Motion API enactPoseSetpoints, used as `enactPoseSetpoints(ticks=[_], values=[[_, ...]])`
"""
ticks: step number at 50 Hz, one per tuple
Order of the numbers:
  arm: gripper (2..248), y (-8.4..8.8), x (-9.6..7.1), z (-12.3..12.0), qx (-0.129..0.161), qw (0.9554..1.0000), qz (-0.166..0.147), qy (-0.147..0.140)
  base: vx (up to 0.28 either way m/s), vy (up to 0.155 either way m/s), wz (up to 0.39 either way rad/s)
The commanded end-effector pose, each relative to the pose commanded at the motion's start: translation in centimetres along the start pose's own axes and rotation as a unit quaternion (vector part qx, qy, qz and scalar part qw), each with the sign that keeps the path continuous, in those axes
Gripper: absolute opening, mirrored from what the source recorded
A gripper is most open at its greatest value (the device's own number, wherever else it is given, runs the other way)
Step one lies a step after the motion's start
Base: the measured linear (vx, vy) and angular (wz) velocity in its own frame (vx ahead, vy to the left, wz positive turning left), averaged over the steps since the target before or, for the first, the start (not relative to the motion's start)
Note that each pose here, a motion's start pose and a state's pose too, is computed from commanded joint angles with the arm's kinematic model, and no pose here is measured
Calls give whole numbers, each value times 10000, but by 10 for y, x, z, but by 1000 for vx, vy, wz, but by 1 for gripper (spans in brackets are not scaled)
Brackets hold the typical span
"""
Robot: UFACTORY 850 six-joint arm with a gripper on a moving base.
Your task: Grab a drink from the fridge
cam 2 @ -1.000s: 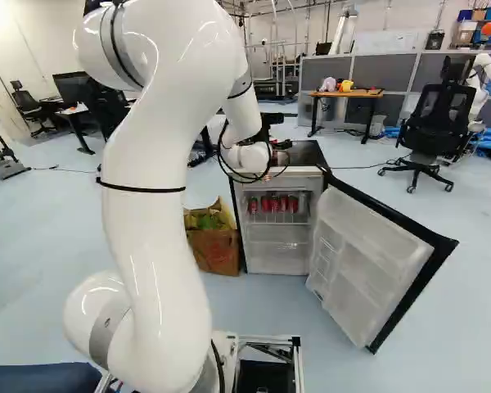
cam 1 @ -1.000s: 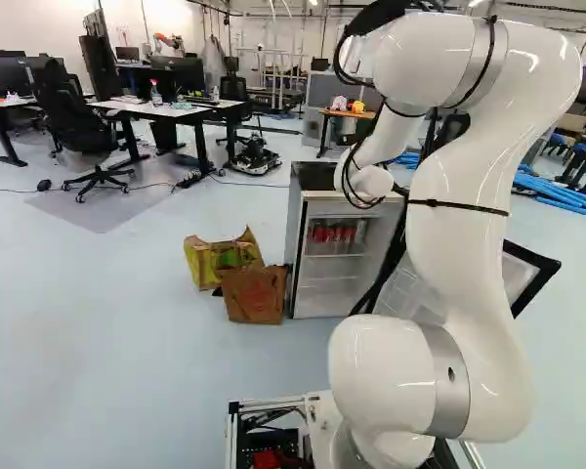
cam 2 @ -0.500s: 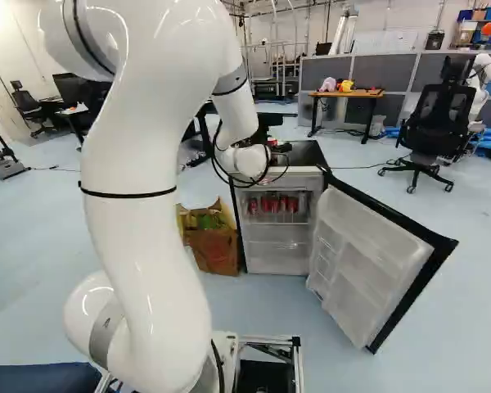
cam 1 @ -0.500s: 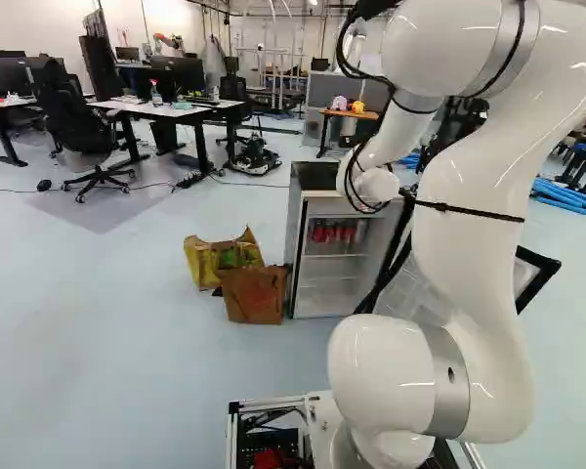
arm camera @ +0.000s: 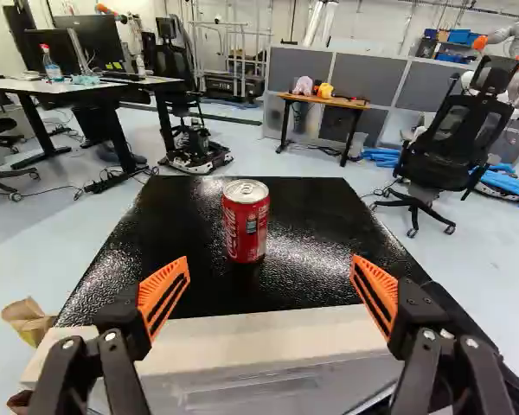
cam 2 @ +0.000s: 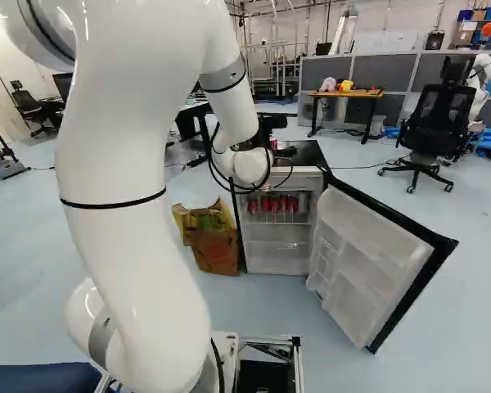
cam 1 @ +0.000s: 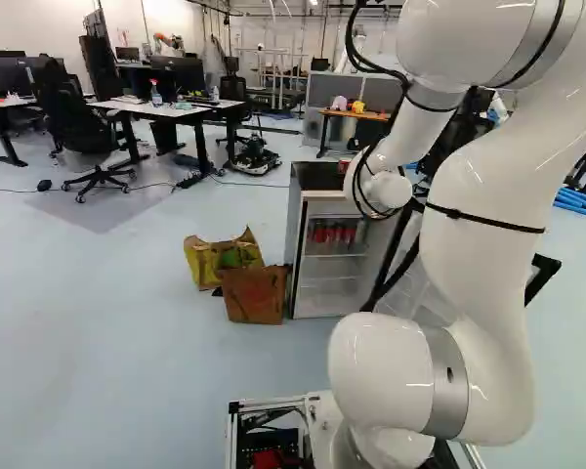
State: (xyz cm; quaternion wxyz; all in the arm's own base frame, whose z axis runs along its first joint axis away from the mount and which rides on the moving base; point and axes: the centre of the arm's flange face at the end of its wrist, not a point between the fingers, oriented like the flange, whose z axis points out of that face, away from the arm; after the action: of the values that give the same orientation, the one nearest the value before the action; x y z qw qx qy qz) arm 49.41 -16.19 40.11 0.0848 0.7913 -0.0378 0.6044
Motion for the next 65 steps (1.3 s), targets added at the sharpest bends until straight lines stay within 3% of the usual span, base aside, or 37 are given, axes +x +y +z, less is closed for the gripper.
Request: enactPoseSetpoints(ticks=[18,34,65], values=[[247,25,8,-26,-286,9995,52,-85,0,0,0],[247,51,10,-45,-643,9967,207,-447,0,0,0],[247,99,10,-81,-1263,9806,580,-1385,0,0,0]])
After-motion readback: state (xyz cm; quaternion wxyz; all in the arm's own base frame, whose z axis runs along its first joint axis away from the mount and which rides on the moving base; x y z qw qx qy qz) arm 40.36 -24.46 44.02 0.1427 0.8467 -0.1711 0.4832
